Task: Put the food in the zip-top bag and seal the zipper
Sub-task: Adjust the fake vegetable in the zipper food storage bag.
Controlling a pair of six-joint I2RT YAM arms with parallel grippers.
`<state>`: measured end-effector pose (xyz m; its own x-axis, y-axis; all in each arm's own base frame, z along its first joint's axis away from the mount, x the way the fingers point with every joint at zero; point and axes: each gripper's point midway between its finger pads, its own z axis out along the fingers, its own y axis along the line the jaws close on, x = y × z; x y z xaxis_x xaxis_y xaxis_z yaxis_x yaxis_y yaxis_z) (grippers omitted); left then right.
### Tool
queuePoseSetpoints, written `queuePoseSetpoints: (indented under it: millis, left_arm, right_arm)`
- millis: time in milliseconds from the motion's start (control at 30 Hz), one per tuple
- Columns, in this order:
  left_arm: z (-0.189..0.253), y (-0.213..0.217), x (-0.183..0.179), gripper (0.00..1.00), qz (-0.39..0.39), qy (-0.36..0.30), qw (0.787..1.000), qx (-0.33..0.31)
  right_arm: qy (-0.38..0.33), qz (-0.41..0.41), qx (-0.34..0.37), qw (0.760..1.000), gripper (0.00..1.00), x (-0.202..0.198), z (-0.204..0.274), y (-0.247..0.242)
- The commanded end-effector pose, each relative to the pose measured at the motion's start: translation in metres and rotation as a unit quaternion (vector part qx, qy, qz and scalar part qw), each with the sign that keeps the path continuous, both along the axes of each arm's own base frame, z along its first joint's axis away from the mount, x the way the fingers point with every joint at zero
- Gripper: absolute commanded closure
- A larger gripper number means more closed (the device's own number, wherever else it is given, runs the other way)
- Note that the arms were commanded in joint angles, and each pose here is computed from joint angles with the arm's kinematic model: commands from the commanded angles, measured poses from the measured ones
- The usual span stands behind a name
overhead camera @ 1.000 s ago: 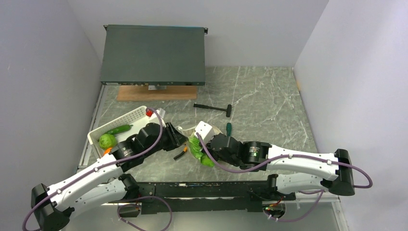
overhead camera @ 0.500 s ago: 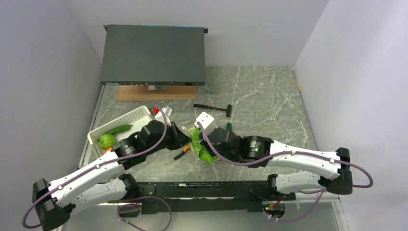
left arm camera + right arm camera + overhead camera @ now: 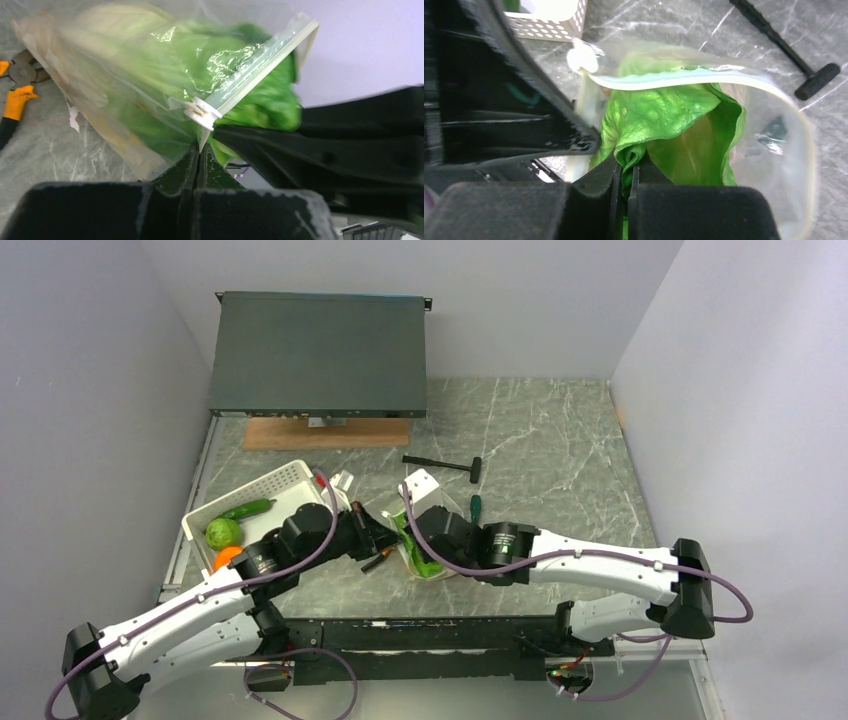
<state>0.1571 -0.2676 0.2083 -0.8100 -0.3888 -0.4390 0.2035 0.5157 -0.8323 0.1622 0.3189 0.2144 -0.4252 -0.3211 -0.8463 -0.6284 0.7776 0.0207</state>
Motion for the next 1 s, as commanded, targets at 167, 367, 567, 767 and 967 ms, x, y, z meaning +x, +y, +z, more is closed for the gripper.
queuePoseSetpoints:
  millis: [167, 367, 567, 767, 967]
  left_arm:
    - [0.049, -0.005, -0.014, 1.0, -0.021, -0.029, 0.994, -0.108]
    - [0.042, 0.007, -0.012, 1.0, 0.006, -0.023, 0.995, -0.1]
    - [0.038, 0.012, -0.007, 1.0, 0.026, -0.024, 0.995, -0.094]
    - [0.04, 0.012, -0.005, 1.0, 0.024, -0.029, 0.997, -0.068]
    - [0.043, 0.012, 0.003, 1.0, 0.038, -0.036, 0.997, -0.056]
  right_arm:
    - [-0.057, -0.062, 0.064, 0.994, 1.0, 0.039, -0.024, 0.005]
    - [-0.041, -0.035, 0.028, 0.998, 0.78, 0.038, -0.019, -0.001]
    - [0.015, 0.056, 0.064, 0.996, 0.33, -0.004, 0.026, -0.005]
    - [0.014, 0.088, 0.099, 0.991, 0.23, -0.025, 0.075, -0.031]
    - [-0.019, -0.031, 0.069, 0.997, 0.23, 0.005, 0.061, -0.083]
